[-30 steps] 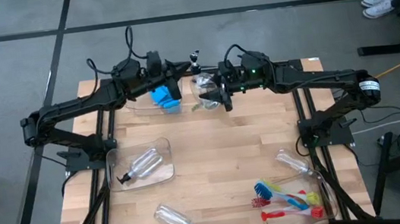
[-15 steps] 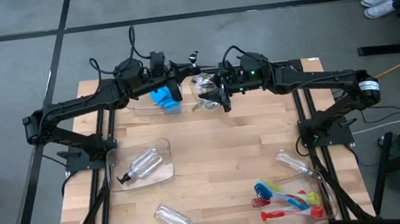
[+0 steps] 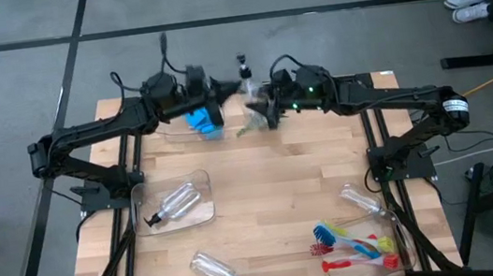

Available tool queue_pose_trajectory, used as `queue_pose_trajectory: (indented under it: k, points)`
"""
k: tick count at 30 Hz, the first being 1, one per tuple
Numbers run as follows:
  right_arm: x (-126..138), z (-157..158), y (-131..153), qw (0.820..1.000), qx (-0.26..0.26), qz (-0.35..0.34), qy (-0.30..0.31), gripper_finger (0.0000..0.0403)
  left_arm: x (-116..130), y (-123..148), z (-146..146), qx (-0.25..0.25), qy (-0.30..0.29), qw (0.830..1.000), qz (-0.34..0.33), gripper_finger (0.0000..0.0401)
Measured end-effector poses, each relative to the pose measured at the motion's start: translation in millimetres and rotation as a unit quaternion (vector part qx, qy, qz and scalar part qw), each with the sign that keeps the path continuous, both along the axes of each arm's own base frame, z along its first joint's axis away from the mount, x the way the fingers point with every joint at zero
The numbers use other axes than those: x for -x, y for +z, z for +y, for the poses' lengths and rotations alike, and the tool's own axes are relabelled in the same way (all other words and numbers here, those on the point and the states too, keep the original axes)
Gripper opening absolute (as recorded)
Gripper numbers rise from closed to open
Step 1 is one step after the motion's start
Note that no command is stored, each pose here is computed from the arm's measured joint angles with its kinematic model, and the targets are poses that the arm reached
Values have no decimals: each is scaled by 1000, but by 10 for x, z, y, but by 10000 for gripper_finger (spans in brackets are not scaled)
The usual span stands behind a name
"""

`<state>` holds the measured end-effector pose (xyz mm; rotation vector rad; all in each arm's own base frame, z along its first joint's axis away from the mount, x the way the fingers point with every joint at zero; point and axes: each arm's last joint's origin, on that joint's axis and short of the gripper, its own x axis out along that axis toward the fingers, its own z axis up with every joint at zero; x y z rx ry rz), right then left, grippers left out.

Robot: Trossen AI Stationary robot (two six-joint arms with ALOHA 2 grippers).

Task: Pick & Place Kitchen Sink Supplies
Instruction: Put the transparent soap dispenser into the middle transparent bin

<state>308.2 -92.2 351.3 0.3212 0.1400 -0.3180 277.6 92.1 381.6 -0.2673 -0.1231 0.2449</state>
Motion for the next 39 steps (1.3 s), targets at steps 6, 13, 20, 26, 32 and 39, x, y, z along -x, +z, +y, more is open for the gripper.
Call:
queue_pose_trajectory:
  k: [6,13,20,26,32,39]
  points:
    - [30,-68,-37,998,6,22,-60,216,-27,-11,-66,-2,-18,1000,4,1]
    - [39,-49,-15,1000,5,17,-16,216,68,-3,-74,-9,31,999,35,1]
    - [34,40,66,993,4,-19,117,216,195,83,-45,-23,78,996,29,1]
    - [2,119,70,984,1,-29,173,216,61,3,17,-10,50,998,20,1]
    - [-10,171,70,982,1,-28,185,216,-20,0,27,-12,17,1000,-8,1]
    - [-11,159,61,987,-1,-23,161,216,-33,32,-6,3,-19,999,-31,1]
